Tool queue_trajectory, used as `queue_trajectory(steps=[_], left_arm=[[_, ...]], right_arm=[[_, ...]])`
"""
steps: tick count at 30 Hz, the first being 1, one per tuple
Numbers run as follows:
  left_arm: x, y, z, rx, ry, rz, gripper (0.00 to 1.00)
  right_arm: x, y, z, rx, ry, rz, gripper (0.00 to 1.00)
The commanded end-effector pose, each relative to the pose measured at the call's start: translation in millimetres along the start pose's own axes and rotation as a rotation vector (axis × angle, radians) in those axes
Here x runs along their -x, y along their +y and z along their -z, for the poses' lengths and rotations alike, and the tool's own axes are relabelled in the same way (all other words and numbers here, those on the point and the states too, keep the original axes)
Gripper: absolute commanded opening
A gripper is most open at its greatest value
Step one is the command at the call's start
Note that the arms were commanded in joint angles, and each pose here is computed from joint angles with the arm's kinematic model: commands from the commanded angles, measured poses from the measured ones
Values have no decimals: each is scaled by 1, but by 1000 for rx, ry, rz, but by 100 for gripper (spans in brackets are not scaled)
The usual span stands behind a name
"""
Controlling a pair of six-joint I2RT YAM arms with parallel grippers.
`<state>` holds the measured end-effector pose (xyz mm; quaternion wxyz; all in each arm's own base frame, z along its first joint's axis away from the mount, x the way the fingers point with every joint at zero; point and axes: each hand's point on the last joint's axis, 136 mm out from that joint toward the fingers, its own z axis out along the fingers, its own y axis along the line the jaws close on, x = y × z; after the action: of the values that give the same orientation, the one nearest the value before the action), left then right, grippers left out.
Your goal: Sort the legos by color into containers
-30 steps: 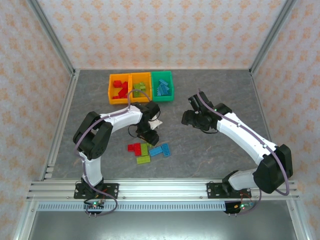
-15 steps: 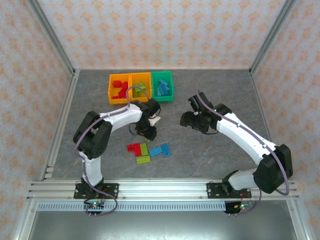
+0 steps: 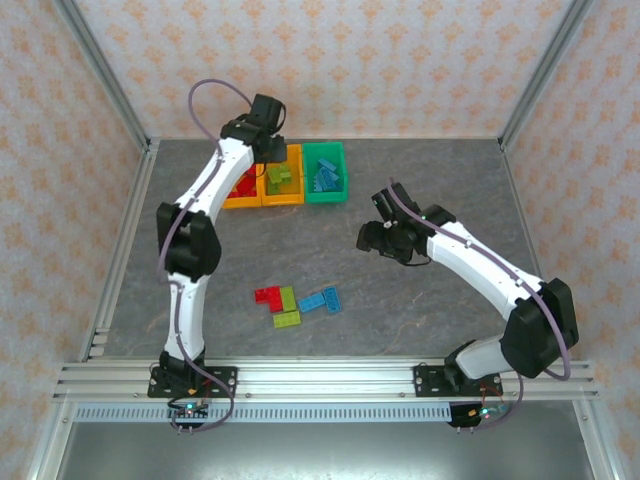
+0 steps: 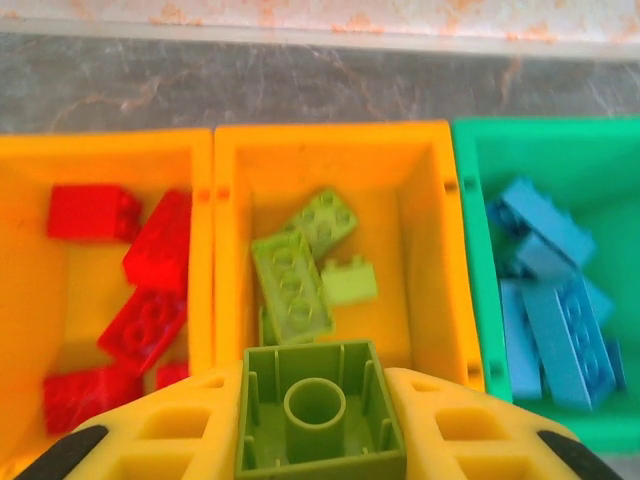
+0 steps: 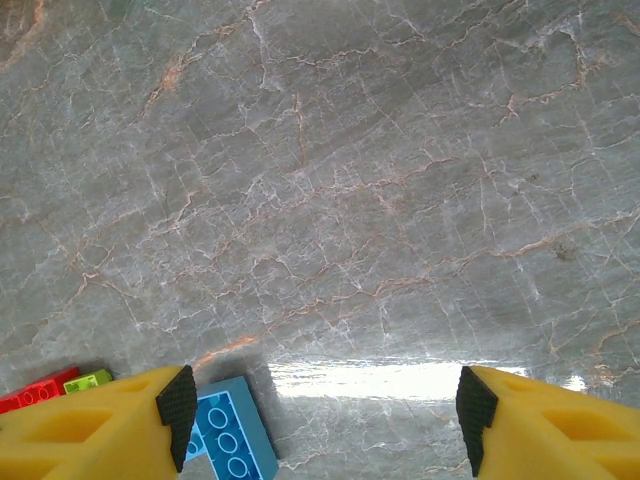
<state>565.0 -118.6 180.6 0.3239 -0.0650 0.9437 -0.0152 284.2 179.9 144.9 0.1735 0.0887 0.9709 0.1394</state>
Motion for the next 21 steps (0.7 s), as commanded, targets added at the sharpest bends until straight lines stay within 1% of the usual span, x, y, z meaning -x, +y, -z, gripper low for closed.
queue_trajectory(steps=[1,3,4,5,6,7,8,11,14,16,19,21], left_arm=[[1,-1,-22,47,20,48,27],[9,-5,-28,40,-3,65,30],[12,-7,-31,38,-11,72,34],[13,-8,-33,34,-16,78,39],[14,-9,-34,27,-18,84,46],[15,-10,-33,18,-19,86,51],[15,-12,-30,6,-18,84,53],[20,-13,-13,-8,-26,58,54],[23,-12,14,-27,-38,36,54],[21,-12,38,-52,-43,30,54],[13,-6,77,-73,-74,9,54],[4,1,100,-82,-97,-2,54]], right_arm=[[10,6,11,9,-42,10,71],[10,4,12,5,-45,5,71],[9,4,12,7,-46,2,71],[8,4,12,8,-43,4,71],[7,4,11,9,-39,6,71],[6,4,10,10,-32,11,71],[5,4,8,10,-22,18,71],[-4,9,-3,11,31,84,71],[-24,25,-14,30,114,216,71],[-47,35,-21,23,178,354,71],[-87,39,-35,-31,261,567,73],[-107,43,-42,-44,305,663,75]])
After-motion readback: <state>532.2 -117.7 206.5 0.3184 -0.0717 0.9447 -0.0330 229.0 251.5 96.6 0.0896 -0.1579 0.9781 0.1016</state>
